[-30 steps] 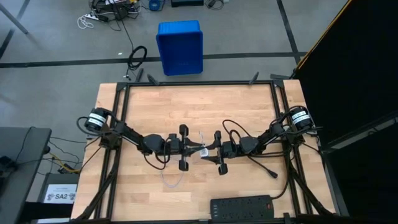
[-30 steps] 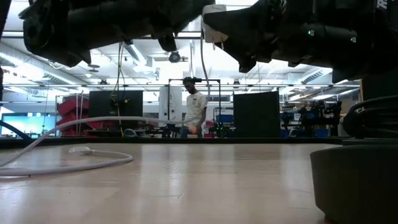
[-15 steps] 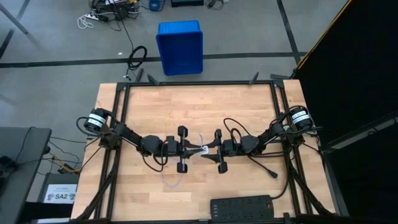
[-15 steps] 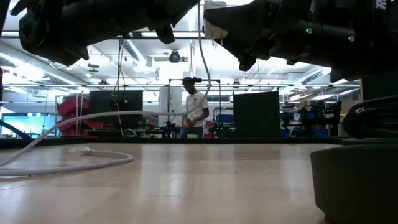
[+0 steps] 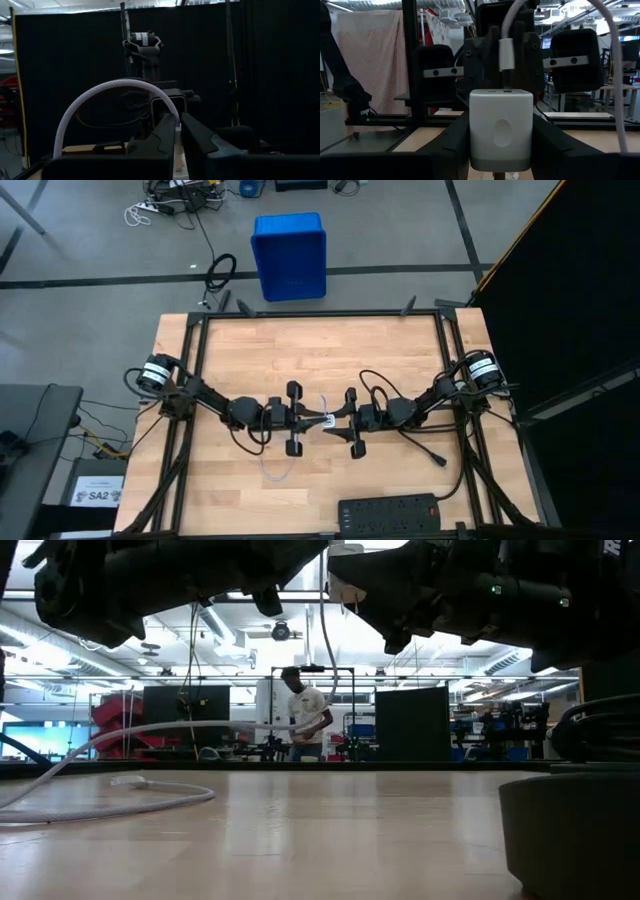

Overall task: Insert USB
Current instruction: Insert the white USB cable into the white charger adapter

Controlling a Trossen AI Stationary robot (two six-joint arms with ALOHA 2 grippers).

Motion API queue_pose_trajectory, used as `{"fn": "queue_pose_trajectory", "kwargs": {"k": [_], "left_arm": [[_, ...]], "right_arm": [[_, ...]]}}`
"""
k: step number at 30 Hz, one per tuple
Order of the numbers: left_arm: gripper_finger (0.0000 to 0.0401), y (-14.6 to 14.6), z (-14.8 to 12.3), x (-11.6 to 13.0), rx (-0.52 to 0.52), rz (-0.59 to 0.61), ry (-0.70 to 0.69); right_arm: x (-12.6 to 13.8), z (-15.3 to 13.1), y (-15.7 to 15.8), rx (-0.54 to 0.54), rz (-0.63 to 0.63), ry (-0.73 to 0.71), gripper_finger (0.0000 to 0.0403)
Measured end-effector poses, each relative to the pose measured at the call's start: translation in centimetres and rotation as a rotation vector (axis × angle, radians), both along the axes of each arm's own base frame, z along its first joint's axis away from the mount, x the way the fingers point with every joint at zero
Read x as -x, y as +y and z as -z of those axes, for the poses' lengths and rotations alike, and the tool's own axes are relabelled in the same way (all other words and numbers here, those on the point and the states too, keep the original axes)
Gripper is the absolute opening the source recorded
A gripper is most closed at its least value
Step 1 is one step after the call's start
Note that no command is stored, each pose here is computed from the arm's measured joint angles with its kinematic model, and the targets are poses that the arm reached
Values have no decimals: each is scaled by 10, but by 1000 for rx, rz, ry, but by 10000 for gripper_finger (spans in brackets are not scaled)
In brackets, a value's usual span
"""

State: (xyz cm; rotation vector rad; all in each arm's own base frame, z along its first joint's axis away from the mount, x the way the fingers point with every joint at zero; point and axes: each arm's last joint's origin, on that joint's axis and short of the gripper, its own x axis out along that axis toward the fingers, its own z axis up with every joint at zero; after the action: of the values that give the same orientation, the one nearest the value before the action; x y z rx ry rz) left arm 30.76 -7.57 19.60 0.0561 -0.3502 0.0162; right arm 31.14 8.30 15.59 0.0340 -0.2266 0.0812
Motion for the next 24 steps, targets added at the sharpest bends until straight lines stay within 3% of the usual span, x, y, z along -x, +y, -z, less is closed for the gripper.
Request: {"fn": "queue_pose_trajectory", "kwargs": {"k": [24], "left_arm": [[0,4,3,-3,15,6,39]], "right_arm": [[-1,1,-4,-22,27,12,118]]}}
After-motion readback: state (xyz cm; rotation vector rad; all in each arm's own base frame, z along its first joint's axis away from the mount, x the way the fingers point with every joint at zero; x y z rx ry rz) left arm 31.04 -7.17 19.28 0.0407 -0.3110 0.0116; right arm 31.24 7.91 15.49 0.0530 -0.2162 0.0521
